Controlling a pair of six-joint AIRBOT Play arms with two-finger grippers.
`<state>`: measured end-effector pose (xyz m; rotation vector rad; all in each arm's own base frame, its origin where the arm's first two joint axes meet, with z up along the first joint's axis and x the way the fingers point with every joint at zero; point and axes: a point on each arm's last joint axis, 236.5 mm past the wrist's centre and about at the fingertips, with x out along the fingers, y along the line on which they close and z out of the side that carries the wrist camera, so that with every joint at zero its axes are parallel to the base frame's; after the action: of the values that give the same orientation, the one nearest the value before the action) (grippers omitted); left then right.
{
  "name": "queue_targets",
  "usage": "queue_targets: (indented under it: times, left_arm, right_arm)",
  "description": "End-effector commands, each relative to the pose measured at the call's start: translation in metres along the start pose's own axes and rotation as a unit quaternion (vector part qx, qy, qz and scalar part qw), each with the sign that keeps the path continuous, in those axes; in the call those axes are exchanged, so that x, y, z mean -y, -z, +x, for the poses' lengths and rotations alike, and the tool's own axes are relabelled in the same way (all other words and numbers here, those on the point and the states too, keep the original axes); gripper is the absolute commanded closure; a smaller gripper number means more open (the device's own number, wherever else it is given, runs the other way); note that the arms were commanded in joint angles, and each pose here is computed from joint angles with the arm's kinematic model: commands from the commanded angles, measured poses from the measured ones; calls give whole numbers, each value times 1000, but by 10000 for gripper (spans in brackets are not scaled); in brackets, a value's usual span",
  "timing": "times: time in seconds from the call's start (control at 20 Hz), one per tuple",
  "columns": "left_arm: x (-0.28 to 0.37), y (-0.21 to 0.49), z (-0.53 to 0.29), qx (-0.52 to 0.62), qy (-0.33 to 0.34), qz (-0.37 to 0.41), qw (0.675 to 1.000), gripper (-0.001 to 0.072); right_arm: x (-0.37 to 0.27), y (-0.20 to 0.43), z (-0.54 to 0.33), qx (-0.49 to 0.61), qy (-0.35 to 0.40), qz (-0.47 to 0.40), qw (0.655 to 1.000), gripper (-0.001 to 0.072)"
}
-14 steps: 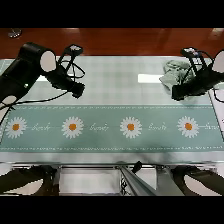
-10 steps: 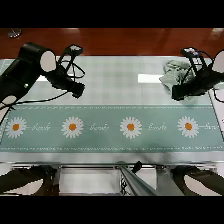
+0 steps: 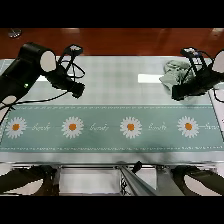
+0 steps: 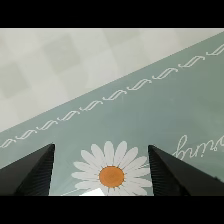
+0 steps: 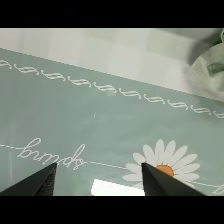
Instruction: Fold the shirts.
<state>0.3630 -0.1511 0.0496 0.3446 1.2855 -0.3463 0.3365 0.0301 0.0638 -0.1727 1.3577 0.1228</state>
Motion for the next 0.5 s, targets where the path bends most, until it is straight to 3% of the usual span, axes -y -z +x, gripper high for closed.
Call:
queue_targets:
  times: [0.0, 0.45]
  left_arm:
    - [0, 0, 0, 0, 0, 0, 1000, -2]
    - [5, -8, 16, 0, 3, 4, 1000, -2]
  right_arm:
    - [0, 0, 0, 0, 0, -1, 1000, 98]
    - [-4, -62, -8, 131, -10, 18, 991, 98]
